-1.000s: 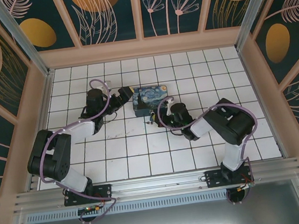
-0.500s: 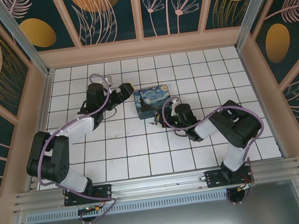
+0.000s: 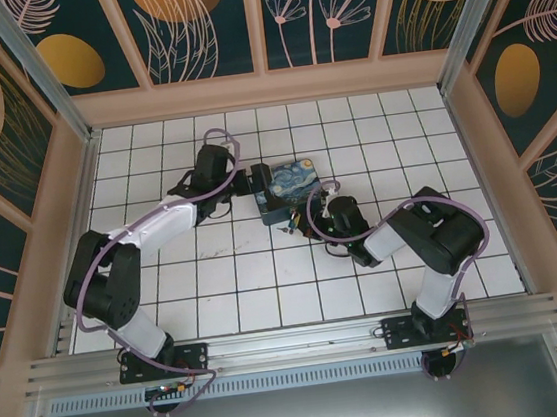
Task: Unlock the padlock with the key
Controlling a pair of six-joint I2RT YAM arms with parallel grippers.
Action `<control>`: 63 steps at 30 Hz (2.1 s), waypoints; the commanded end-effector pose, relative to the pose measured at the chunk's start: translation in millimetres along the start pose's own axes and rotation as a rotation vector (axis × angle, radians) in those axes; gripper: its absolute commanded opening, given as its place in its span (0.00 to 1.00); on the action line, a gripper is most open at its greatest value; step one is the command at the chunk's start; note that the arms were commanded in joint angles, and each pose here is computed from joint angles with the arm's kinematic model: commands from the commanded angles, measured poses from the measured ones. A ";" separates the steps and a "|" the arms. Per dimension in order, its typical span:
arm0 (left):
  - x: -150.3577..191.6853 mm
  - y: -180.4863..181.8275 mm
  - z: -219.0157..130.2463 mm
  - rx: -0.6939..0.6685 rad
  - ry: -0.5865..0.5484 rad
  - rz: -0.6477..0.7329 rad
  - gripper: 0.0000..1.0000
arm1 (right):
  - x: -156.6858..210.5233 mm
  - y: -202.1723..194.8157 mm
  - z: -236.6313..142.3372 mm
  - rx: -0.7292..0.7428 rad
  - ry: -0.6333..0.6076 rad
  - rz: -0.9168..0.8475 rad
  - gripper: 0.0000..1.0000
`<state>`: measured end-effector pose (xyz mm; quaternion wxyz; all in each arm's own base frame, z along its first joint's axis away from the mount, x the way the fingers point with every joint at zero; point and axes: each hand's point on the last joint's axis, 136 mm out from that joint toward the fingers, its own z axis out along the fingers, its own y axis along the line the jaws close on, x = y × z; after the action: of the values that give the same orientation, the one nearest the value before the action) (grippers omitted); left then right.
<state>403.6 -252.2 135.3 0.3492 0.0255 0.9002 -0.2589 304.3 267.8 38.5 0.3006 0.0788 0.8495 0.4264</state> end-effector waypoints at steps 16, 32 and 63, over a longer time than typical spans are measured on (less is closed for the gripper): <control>42.0 22.4 24.5 -0.304 0.136 0.293 0.99 | 1.7 -21.4 -8.1 0.056 -0.043 0.128 0.00; 68.2 40.7 31.3 -0.362 0.196 0.330 0.98 | -9.6 -32.6 -20.1 0.034 -0.128 0.311 0.00; 95.1 54.9 42.4 -0.375 0.272 0.338 0.94 | -41.1 -46.0 -22.5 0.003 -0.196 0.494 0.00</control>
<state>399.7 -274.4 84.2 0.3529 0.1219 0.9222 -0.1005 324.9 221.7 45.0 0.2643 0.3146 0.7523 0.5150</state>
